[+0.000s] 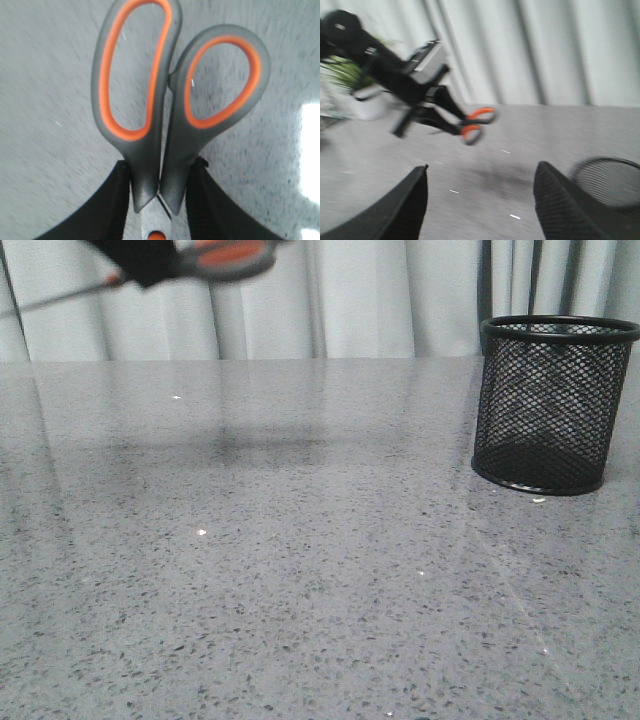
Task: Put scissors into bucket
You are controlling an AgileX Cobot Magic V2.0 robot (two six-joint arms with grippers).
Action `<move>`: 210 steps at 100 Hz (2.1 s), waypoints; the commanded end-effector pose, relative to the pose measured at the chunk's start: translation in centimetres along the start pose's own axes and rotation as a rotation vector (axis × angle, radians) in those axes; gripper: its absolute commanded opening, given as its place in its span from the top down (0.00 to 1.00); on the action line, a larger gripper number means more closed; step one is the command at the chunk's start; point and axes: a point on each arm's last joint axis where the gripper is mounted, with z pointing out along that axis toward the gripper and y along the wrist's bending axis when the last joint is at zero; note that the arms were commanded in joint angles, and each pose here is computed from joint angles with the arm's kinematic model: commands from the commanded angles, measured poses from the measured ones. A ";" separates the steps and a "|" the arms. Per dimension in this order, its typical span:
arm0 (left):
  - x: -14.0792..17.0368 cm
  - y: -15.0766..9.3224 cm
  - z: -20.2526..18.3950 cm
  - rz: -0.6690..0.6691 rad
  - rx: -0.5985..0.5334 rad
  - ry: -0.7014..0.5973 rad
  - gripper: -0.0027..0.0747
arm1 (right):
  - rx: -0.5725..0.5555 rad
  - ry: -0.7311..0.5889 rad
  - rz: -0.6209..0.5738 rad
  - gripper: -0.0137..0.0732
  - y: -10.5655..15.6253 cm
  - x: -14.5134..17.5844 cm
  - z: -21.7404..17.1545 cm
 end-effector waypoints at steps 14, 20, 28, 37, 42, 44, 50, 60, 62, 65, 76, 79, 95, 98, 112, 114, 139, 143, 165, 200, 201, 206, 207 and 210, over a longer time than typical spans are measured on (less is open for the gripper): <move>-5.6 -2.7 -5.5 0.137 -0.142 -0.204 0.91 | -0.222 0.069 0.077 0.36 1.2 -3.0 3.0; -6.6 -3.6 -5.6 0.186 -0.141 -0.219 0.91 | -0.266 0.110 0.067 0.34 1.3 -3.9 4.0; -7.7 -4.6 -5.7 0.253 -0.152 -0.220 0.91 | -0.306 0.126 0.050 0.28 1.5 -5.6 5.0; -8.8 -5.6 -5.9 0.316 -0.163 -0.230 0.91 | -0.310 0.121 0.045 0.23 1.4 -7.0 5.9; -9.1 -5.8 -6.0 0.335 -0.165 -0.233 0.91 | -0.303 0.117 0.043 0.22 1.2 -7.4 6.3; -9.3 -5.9 -6.0 0.339 -0.167 -0.241 0.91 | -0.300 0.117 0.044 0.21 1.1 -7.5 6.4; -9.7 -6.2 -6.2 0.350 -0.172 -0.257 0.91 | -0.285 0.120 0.047 0.21 0.8 -7.6 6.9; -10.2 -6.3 -6.7 0.359 -0.201 -0.290 0.91 | -0.265 0.135 0.046 0.21 0.3 -7.4 7.4; -10.3 -6.3 -6.8 0.360 -0.205 -0.293 0.91 | -0.263 0.138 0.046 0.21 0.3 -7.4 7.5; -10.4 -6.4 -7.0 0.361 -0.210 -0.303 0.91 | -0.258 0.142 0.045 0.21 0.2 -7.3 7.6; -10.4 -6.5 -7.7 0.360 -0.239 -0.327 0.91 | -0.232 0.148 0.044 0.21 -0.3 -7.2 8.0; -10.5 -6.5 -7.8 0.362 -0.242 -0.331 0.91 | -0.219 0.148 0.037 0.21 -0.4 -7.2 8.1; -10.7 -6.5 -8.6 0.353 -0.280 -0.373 0.91 | -0.182 0.153 0.055 0.21 -1.3 -7.0 9.0; -10.8 -6.5 -8.7 0.345 -0.281 -0.388 0.91 | -0.187 0.159 0.067 0.21 -1.3 -7.0 9.2; -11.4 -6.4 -9.0 0.324 -0.301 -0.462 0.91 | -0.242 0.173 0.161 0.21 -1.7 -6.6 10.6; -11.5 -6.4 -9.0 0.324 -0.304 -0.469 0.91 | -0.252 0.170 0.174 0.21 -1.8 -6.6 10.8; -11.6 -6.4 -8.8 0.330 -0.306 -0.473 0.91 | -0.279 0.153 0.254 0.23 -2.8 -6.3 12.7; -11.6 -6.4 -8.8 0.330 -0.306 -0.473 0.91 | -0.276 0.160 0.265 0.27 -3.0 -6.1 13.0; -11.6 -6.4 -8.8 0.330 -0.306 -0.473 0.88 | -0.282 0.156 0.307 0.91 -3.3 -6.0 13.5; -10.8 -7.3 -13.3 0.225 -0.355 -0.571 0.34 | -0.247 0.166 0.153 0.92 -3.2 -7.5 13.4; -10.7 -7.3 -13.5 0.217 -0.356 -0.576 0.35 | -0.243 0.166 0.143 0.92 -3.1 -7.6 13.4; -10.3 -7.8 -15.1 0.184 -0.373 -0.608 0.38 | -0.237 0.167 0.081 0.92 -2.9 -8.5 13.3; -10.1 -7.9 -15.6 0.171 -0.377 -0.618 0.40 | -0.235 0.166 0.063 0.92 -2.8 -8.8 13.3; -9.8 -8.2 -16.7 0.149 -0.387 -0.640 0.43 | -0.228 0.166 0.033 0.92 -2.7 -9.4 13.2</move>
